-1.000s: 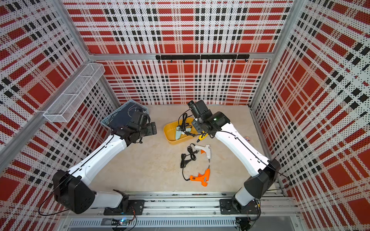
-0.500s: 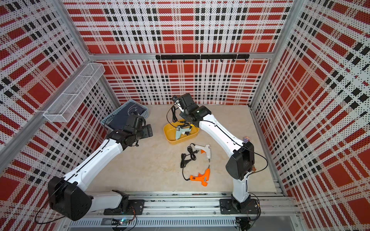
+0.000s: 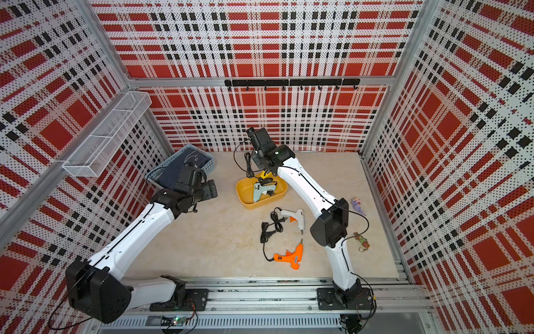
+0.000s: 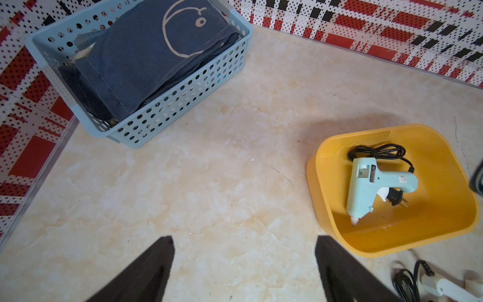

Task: Put the hot melt glue gun into the storage box
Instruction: Place the hot melt adhesive gun in the storage box.

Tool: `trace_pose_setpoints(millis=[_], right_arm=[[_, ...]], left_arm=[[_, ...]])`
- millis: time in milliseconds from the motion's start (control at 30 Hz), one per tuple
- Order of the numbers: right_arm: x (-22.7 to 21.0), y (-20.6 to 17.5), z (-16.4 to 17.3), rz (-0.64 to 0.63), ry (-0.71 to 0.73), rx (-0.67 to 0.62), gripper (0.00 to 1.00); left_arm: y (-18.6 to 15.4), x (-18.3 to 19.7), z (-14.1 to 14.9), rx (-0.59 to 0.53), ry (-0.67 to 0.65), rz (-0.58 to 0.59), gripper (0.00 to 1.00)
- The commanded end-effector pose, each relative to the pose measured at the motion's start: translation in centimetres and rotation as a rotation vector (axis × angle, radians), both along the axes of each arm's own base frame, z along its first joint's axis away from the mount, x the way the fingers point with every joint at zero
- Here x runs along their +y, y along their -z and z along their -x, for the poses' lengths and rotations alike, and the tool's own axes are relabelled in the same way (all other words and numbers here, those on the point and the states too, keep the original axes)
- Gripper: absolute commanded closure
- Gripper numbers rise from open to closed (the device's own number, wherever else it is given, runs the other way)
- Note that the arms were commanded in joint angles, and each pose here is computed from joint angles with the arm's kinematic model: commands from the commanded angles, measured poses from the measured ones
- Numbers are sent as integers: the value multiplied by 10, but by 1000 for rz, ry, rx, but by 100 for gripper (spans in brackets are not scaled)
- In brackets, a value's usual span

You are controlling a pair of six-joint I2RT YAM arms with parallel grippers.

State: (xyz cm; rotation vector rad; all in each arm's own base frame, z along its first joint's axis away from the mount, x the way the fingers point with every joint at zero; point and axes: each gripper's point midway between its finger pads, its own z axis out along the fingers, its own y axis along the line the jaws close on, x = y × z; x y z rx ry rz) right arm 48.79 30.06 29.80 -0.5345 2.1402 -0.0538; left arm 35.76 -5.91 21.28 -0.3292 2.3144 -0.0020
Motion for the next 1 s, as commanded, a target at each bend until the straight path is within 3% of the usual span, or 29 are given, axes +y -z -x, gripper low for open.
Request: trace_pose_setpoints(millis=[0, 200, 433, 967], right_arm=[[-2, 19, 16, -302, 197, 189, 99], [2, 45, 42, -586, 343, 322, 100], [-7, 55, 65, -713, 461, 357, 100], [8, 134, 53, -982, 822, 622, 94]], left_arm=[[0, 3, -2, -9, -2, -2, 9], [2, 12, 1, -6, -14, -5, 9], [8, 19, 5, 7, -19, -4, 9], [3, 33, 4, -5, -39, -3, 9]])
